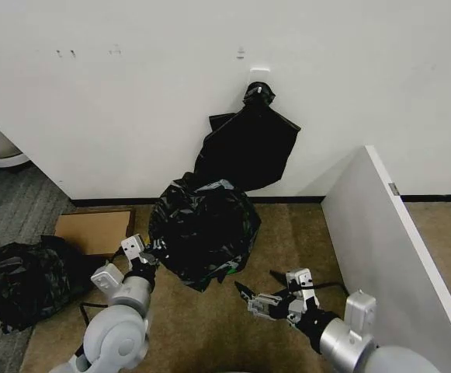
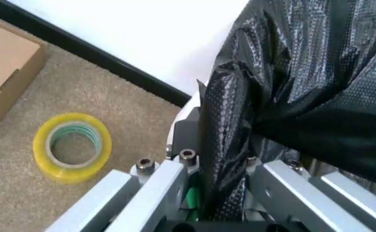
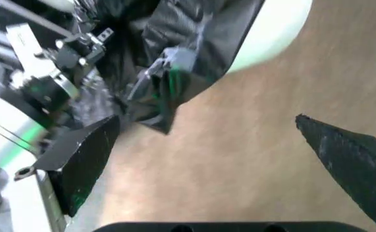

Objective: Place the garbage bag over the trash bin.

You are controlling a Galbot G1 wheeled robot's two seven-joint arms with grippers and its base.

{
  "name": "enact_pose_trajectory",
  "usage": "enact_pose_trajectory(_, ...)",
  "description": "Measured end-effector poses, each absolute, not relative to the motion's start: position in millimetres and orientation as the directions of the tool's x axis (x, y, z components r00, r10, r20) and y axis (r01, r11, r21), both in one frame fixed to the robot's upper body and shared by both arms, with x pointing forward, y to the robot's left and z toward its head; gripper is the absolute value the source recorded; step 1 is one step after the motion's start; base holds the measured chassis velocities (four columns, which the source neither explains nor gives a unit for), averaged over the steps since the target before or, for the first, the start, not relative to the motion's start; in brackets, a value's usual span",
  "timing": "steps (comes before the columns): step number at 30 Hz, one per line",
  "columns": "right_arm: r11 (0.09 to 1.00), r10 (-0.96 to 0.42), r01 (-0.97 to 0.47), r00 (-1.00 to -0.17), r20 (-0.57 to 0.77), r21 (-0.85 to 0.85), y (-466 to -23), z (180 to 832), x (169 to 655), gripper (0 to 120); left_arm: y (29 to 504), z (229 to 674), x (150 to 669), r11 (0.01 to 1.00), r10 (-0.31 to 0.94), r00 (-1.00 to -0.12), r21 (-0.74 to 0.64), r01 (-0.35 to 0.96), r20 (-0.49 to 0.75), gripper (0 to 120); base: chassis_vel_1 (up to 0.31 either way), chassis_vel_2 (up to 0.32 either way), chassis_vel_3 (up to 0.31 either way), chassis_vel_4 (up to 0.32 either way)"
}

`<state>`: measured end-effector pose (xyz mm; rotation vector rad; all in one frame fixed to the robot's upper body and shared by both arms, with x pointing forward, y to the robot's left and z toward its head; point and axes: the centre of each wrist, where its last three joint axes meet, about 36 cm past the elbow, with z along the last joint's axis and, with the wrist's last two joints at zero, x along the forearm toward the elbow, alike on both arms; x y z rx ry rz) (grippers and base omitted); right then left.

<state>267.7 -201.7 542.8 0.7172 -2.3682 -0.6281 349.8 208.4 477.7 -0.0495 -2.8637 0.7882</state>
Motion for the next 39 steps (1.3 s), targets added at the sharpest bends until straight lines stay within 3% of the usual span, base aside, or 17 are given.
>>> enact_pose_trajectory(6, 0.661, -0.639, -0.277, -0.694, 0.33, 0.697, -195, 545, 269, 95, 206, 476, 349, 0.861, 0.082, -0.984, -0.509, -0.009, 0.156, 0, 0.0, 0.0, 0.0, 0.0)
enact_pose_trajectory(11, 0.647, -0.627, -0.252, -0.714, 0.313, 0.719, -192, 541, 274, 94, 204, 475, 349, 0.862, 0.097, -0.983, -0.508, 0.006, 0.153, 0, 0.0, 0.0, 0.0, 0.0)
enact_pose_trajectory(22, 0.678, -0.568, -0.192, -0.749, 0.341, 0.71, -185, 527, 280, 52, 203, 473, 348, 0.863, 0.11, -0.982, -0.505, 0.019, 0.152, 0, 0.0, 0.0, 0.0, 0.0)
enact_pose_trajectory(27, 0.678, -0.566, -0.187, -0.75, 0.343, 0.711, -184, 526, 279, 39, 203, 473, 348, 0.864, 0.11, -0.982, -0.504, 0.018, 0.152, 0, 0.0, 0.0, 0.0, 0.0)
enact_pose_trajectory(32, 0.672, -0.575, -0.191, -0.744, 0.342, 0.715, -183, 526, 277, 15, 202, 475, 349, 0.863, 0.109, -0.983, -0.505, 0.02, 0.148, 0, 0.0, 0.0, 0.0, 0.0)
enact_pose_trajectory(37, 0.677, -0.587, -0.206, -0.731, 0.348, 0.707, -184, 526, 274, 0, 202, 475, 349, 0.86, 0.105, -0.983, -0.509, 0.015, 0.149, 0, 0.0, 0.0, 0.0, 0.0)
enact_pose_trajectory(39, 0.684, -0.588, -0.211, -0.726, 0.356, 0.698, -184, 525, 272, 0, 202, 475, 350, 0.857, 0.103, -0.983, -0.515, 0.011, 0.152, 0, 0.0, 0.0, 0.0, 0.0)
